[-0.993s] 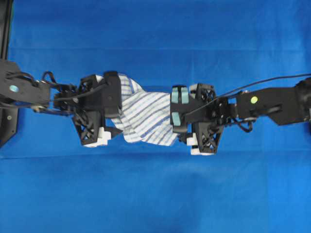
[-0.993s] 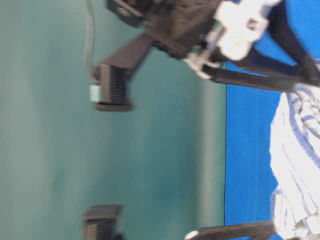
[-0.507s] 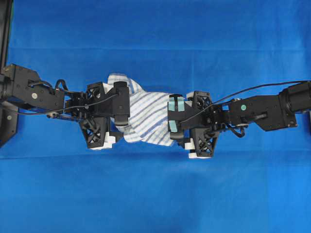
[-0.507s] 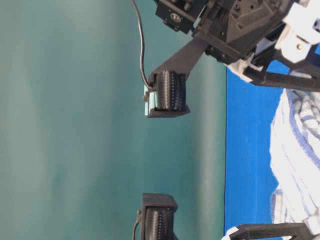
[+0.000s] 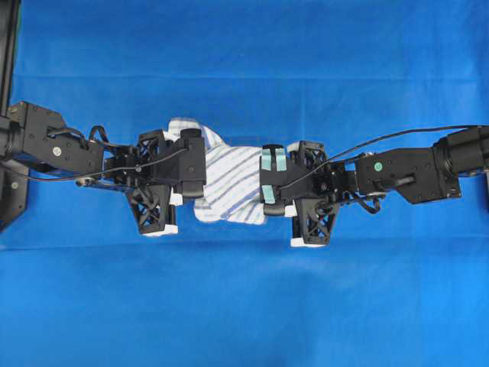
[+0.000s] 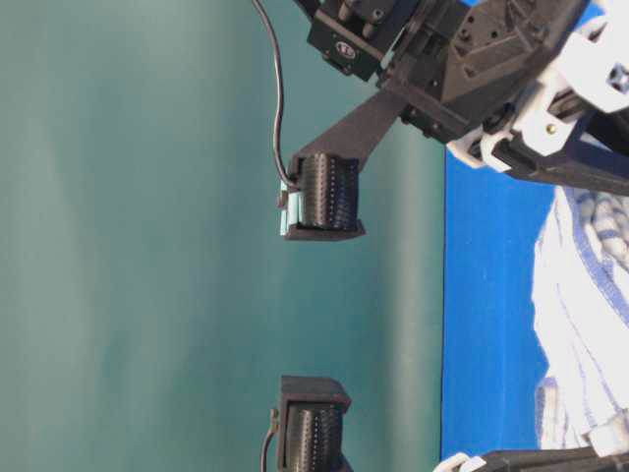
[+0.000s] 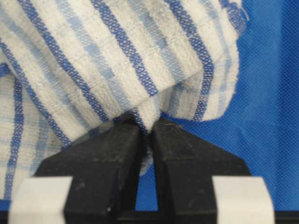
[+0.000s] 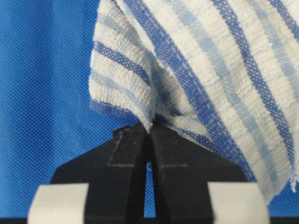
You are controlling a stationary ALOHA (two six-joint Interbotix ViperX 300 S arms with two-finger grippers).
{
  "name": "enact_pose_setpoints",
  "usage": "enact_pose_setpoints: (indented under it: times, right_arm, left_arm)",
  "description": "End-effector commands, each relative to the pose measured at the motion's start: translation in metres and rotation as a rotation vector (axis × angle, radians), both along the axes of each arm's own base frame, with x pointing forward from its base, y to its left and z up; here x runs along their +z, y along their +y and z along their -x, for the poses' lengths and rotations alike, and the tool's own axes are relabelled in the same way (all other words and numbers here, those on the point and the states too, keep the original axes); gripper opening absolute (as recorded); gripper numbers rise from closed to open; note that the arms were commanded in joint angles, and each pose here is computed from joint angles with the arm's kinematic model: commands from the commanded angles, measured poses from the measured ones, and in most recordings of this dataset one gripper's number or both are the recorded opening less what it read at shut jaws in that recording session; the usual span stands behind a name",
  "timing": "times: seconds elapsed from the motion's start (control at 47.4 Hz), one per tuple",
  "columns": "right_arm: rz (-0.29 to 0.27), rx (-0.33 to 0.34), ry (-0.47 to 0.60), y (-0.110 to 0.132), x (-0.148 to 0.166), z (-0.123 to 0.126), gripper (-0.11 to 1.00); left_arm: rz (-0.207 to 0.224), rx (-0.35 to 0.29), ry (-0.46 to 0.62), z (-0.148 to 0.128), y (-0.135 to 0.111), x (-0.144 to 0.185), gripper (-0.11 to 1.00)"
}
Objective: Lift the towel with both arms.
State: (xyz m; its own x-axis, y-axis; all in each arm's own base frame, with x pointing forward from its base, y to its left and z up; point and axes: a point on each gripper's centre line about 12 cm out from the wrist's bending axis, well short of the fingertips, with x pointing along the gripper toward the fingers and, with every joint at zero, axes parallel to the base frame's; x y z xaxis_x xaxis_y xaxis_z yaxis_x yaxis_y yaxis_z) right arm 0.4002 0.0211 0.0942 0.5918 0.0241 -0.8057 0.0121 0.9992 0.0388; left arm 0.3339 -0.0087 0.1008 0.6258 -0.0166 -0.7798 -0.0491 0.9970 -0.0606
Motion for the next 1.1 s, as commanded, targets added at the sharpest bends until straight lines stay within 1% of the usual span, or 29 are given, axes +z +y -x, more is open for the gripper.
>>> enact_pose_setpoints:
  times: [0.0,0.084,0.211,0.338,0.549,0.591,0.739,0.803,0.95,1.077]
  right_arm:
    - [0.001,0.002,-0.046,0.000,0.018,-0.005,0.01]
    - [0.002,0.000,-0.057,-0.001,0.031,-0.004,0.01]
    - [0.004,-0.002,-0.083,-0.001,0.064,0.000,0.01]
    - [0.008,-0.004,-0.151,-0.003,0.111,0.002,0.01]
    - [0.011,-0.029,-0.253,-0.011,0.185,0.013,0.01]
    - [0.019,-0.033,-0.273,-0.015,0.200,0.016,0.01]
    - [0.064,-0.043,-0.322,-0.024,0.239,0.027,0.01]
    - [0.091,-0.050,-0.349,-0.029,0.258,0.031,0.01]
    - [0.135,-0.060,-0.406,-0.034,0.297,0.039,0.01]
    - [0.153,-0.068,-0.443,-0.036,0.327,0.045,0.01]
  left_arm:
    - [0.006,0.001,-0.054,-0.006,-0.001,0.020,0.03]
    - [0.010,0.004,-0.081,-0.006,-0.001,0.038,0.03]
    - [0.018,0.007,-0.138,-0.004,-0.002,0.076,0.03]
    - [0.024,0.008,-0.194,0.004,-0.002,0.110,0.03]
    - [0.035,0.009,-0.323,0.018,-0.002,0.178,0.03]
    - [0.037,0.011,-0.346,0.020,-0.001,0.190,0.03]
    - [0.032,0.022,-0.421,0.029,0.004,0.232,0.03]
    - [0.028,0.033,-0.435,0.033,0.008,0.245,0.03]
    - [0.016,0.061,-0.473,0.040,0.018,0.281,0.03]
    - [0.009,0.084,-0.507,0.047,0.025,0.311,0.03]
